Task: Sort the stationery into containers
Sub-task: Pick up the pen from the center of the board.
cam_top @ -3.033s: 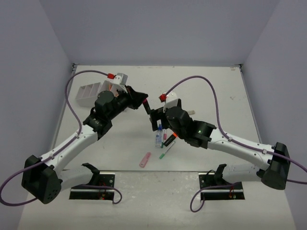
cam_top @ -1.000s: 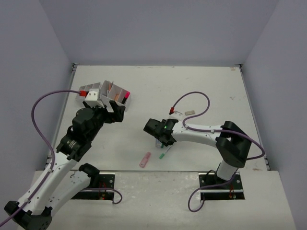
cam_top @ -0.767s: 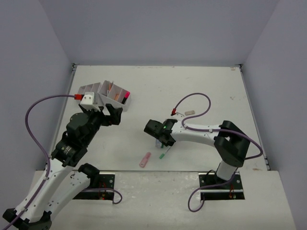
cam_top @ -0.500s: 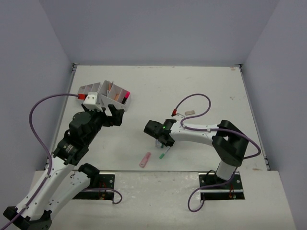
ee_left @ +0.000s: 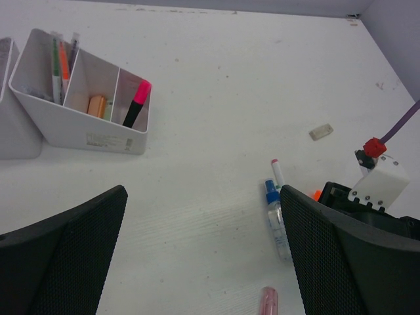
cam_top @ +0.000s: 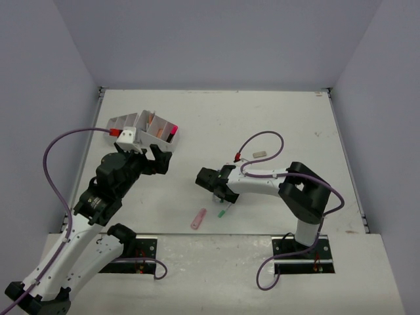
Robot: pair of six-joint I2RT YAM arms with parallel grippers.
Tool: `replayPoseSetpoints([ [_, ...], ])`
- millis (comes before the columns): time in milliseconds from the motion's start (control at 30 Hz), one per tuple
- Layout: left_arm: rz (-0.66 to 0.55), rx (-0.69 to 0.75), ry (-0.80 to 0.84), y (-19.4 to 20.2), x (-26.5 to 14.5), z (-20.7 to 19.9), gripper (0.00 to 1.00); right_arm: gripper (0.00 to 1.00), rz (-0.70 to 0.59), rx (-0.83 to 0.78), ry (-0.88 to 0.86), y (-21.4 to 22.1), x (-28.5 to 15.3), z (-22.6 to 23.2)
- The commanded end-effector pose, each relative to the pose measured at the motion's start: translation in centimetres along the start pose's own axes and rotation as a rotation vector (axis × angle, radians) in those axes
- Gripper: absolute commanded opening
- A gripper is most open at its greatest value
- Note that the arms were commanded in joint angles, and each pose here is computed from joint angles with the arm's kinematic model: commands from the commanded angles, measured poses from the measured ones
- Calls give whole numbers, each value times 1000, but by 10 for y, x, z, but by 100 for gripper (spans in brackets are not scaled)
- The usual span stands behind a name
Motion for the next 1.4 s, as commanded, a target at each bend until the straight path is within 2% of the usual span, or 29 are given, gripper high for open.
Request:
replayPoseSetpoints([
  [0,4,32,24,1,0,0,100,40,-42,60,8,-3,11,0],
  [467,12,12,50,-1,2,-4,100,33,-41,85,37,-5,21,-9],
  [567,10,-17,78,-2,4,-8,100,21,-48,90,28,-7,19,-11],
  [600,10,-36,85,-2,4,-9,100,20,-58,92,18,-10,17,-11],
  [733,4,-113,168,2,12,-19,100,12,-147,96,-71,-35,-7,-8],
  [800,-12,-171,235,3,20,-26,100,1,-215,90,-107,-51,-22,-7],
  [867,-15,-214,311,3,25,-34,100,0,-274,82,-135,-67,-38,-9],
  [933,-36,-268,367,-3,33,-41,100,0,-350,-16,-189,-82,-54,-14],
  [1033,-20,-328,514,-5,42,-55,100,0,-413,-139,-355,-83,-71,-9],
  [1067,-31,-340,561,-9,41,-58,100,0,-426,-177,-460,-86,-85,0],
  [1100,-45,-360,612,-13,46,-63,100,0,-406,-379,-563,-83,-90,-11],
  [1167,-34,-375,686,-14,50,-69,100,0,-371,-534,-815,-75,-103,-19],
  [1233,1,-377,780,-11,55,-77,100,0,-334,-546,-1090,-74,-123,-34],
  [1367,46,-384,878,0,56,-94,100,0,-349,-585,-1163,-80,-135,-44],
])
Point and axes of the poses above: each gripper's point midway between its finger pads, its own x axis out along the fingers, its own z axis along the line the jaws close on, y = z × x, the point moved 10 cm from there along -x, back along the fingers, and after that the axes turned 7 degrees about x, right-handed, at the moved point
